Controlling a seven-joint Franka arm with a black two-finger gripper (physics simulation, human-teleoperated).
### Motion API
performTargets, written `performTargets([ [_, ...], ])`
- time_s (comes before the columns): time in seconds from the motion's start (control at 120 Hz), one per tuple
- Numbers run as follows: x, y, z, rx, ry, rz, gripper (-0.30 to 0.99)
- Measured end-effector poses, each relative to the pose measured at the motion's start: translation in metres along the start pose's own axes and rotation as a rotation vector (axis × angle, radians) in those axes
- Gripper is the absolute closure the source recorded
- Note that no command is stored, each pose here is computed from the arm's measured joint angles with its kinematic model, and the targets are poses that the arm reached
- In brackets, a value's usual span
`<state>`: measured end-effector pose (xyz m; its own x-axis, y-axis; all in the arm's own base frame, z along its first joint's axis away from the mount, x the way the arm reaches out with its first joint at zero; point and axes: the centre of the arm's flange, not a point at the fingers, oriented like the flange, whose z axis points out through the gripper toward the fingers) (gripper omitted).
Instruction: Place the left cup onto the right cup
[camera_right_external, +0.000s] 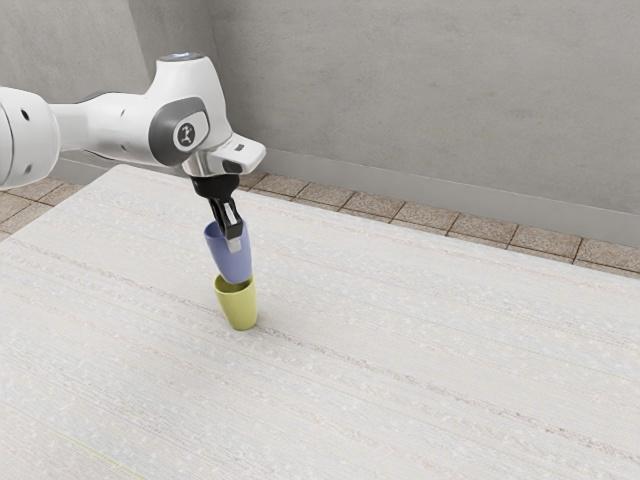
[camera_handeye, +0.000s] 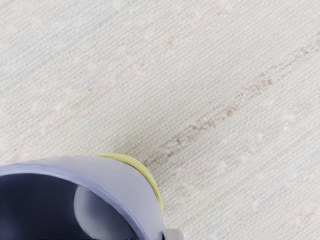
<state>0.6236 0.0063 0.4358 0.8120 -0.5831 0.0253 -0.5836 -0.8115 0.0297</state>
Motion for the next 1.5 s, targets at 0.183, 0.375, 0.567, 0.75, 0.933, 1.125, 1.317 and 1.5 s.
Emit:
performTargets([
  [0.183,-0.001,-0.001,0.000,0.000,-0.001,-0.004,0.79],
  [0.375,-0.004,0.001,-0.001,0.000,-0.002,-0.006,0.79],
  [0.567,-0.008,0.004,-0.001,0.002,-0.001,-0.009,0.79],
  [0.75,-0.009,0.002,0.000,0.006,0.002,-0.014,0.79],
  [0.933,-0.010,-0.001,-0.001,0.008,0.004,-0.019,0.79],
  [1.125,-0.010,-0.002,0.002,0.008,0.001,-0.021,0.79],
  [1.317,-0.010,-0.005,0.006,0.008,0.000,-0.024,0.79],
  [1.5,-0.010,-0.006,0.009,0.008,0.000,-0.026,0.79],
])
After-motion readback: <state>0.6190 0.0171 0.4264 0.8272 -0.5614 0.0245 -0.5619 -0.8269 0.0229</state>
